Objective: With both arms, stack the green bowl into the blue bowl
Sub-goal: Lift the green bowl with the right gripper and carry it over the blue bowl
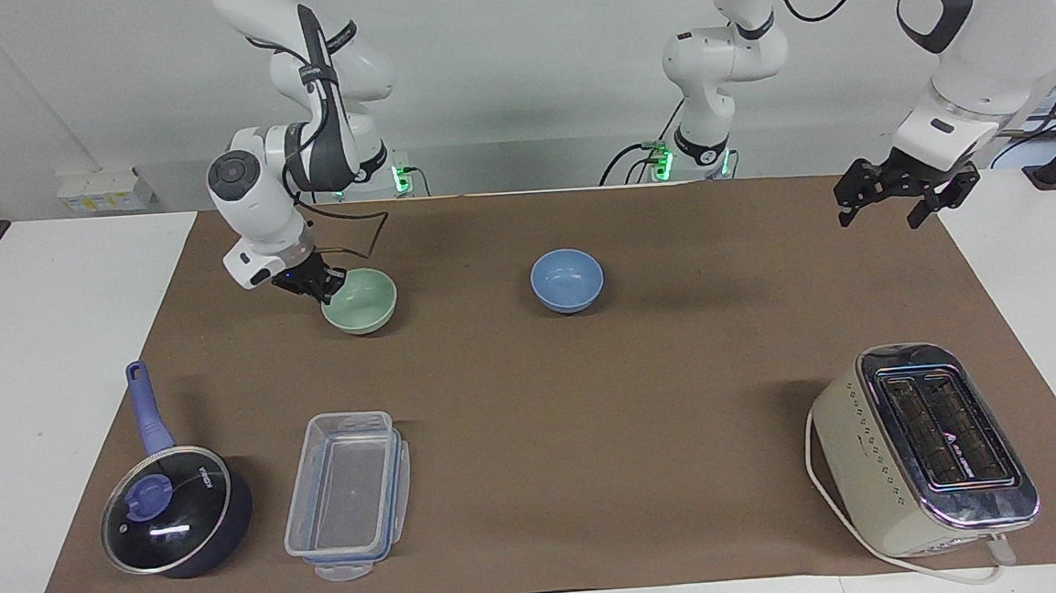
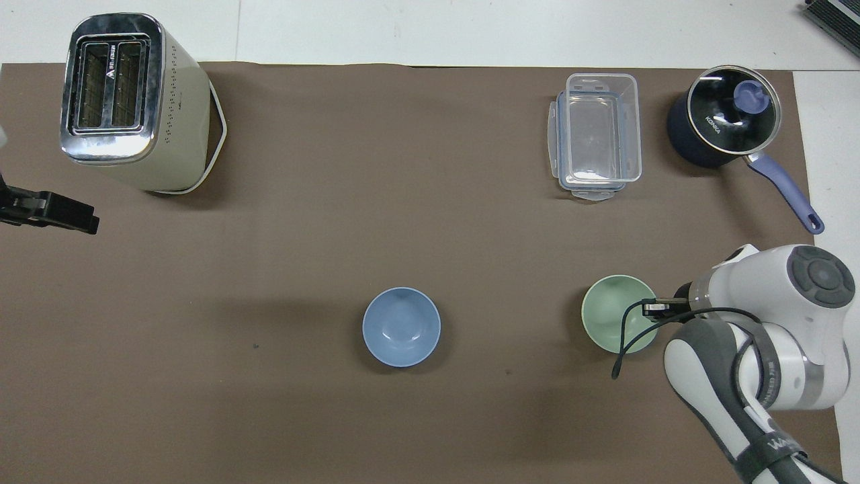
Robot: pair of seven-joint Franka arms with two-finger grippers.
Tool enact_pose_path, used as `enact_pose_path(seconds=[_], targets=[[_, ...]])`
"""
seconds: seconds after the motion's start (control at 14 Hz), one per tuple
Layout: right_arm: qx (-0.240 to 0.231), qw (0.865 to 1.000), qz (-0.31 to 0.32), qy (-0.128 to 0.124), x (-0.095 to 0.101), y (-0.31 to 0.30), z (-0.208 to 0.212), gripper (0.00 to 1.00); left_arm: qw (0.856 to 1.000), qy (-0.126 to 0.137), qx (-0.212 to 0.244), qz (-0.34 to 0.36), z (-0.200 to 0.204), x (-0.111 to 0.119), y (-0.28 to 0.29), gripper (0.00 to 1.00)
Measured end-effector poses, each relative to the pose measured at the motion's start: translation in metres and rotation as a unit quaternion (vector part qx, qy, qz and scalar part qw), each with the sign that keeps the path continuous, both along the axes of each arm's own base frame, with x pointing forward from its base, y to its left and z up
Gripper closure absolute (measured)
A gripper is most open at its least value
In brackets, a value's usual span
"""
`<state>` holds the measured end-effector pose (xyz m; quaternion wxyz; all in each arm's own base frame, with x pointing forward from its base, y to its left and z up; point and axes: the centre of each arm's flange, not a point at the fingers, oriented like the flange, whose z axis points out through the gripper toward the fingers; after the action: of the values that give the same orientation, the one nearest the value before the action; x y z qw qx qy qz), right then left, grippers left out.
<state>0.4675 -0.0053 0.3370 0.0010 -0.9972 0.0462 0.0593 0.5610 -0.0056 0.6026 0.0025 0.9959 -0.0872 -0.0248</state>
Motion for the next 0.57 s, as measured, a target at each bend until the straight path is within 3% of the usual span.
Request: enact_pose_path(seconds=[0.29,0.57], targets=[[0.027,1.000,0.013,0.006,0.003,0.037,0.037,0.95,1.000,-0.005,0.000,0.000,0.020,-0.003,-0.001,0.00],[0.058,0.997,0.040,-0.010,0.001,0.106,0.078,0.95,1.000,0.000,0.000,0.002,0.019,-0.004,-0.003,0.00]])
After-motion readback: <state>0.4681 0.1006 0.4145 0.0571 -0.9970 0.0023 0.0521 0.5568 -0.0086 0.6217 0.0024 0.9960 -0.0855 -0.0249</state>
